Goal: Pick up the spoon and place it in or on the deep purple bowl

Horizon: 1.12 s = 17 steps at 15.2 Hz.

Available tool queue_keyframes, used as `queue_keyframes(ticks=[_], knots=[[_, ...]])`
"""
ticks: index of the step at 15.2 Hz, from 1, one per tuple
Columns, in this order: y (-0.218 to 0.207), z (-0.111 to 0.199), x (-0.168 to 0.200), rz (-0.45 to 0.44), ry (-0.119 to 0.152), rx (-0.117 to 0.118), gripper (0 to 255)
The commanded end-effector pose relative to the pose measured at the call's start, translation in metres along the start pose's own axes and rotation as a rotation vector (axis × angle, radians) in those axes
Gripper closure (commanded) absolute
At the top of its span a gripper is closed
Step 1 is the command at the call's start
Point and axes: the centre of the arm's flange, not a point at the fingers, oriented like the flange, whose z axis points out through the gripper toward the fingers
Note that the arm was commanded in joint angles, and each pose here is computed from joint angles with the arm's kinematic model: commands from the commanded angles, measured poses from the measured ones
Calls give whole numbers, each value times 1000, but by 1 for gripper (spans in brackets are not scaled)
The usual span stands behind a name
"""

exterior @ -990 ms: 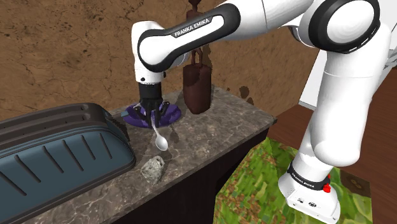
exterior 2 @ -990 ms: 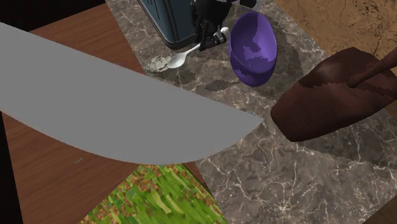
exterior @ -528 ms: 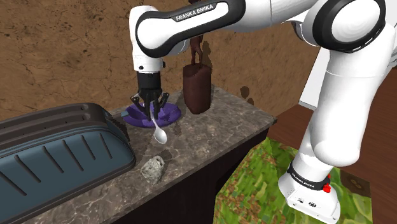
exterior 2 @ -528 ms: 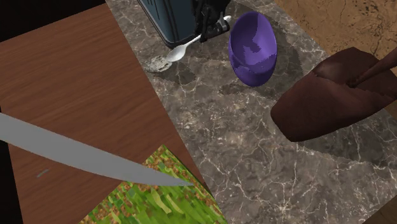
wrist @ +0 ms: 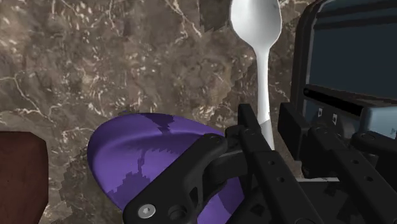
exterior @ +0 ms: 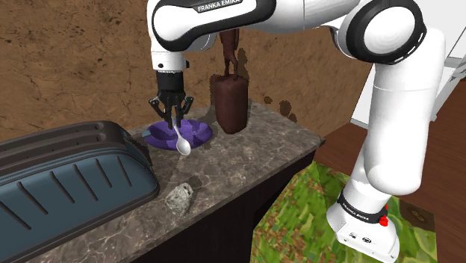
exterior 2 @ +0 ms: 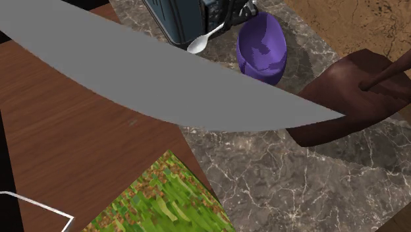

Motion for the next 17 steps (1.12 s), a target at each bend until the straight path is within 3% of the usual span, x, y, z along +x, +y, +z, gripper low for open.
queue_keyframes(ticks=[1, 10, 17], knots=[[9, -8, 22, 0, 0, 0, 255], [41, -37, 135, 0, 0, 0, 255], [46, -1, 140, 0, 0, 0, 255]])
